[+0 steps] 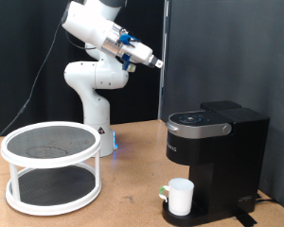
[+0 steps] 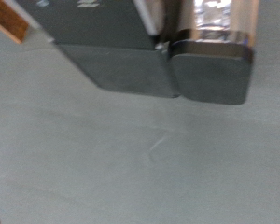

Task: Make a cup of coffee with the keurig machine

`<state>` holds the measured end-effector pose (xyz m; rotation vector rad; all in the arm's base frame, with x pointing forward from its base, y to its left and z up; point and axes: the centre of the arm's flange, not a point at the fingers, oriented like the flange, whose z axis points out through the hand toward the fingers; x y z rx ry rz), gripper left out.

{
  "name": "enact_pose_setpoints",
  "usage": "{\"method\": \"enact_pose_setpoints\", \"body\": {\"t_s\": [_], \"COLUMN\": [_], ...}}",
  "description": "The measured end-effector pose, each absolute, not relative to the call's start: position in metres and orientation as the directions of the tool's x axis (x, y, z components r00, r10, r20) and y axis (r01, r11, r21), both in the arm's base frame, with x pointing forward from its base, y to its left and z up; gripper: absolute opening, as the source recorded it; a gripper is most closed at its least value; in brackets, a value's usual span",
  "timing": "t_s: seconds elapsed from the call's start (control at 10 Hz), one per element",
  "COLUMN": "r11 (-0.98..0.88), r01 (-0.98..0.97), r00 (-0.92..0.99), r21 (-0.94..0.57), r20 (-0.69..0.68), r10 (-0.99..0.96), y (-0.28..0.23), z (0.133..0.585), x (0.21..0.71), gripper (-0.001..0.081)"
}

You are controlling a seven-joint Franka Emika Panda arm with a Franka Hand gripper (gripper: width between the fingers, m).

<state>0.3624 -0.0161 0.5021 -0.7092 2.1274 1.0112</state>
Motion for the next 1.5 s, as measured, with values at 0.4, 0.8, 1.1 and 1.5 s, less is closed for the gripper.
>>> {"method": "enact_pose_setpoints", "body": {"t_s": [0.4,0.8,1.1,1.5], "r11": [0.641,0.535,0.550,0.544], "r01": [-0.718,-0.836,-0.833,-0.838], "r00": [-0.646,-0.535,-0.533,-0.525], "r21": [0.271,0.123,0.049,-0.027], "r20": [-0.604,-0.396,-0.334,-0.225], "r10": [-0.467,-0.746,-0.777,-0.821], "y": [0.007,0.023,0.027,0.061], "z": [0.544,0.569,0.567,0.579], "x": [0.387,0.422,0.425,0.457], "gripper": [0.0734,0.0734,0.0734,0.0734]}}
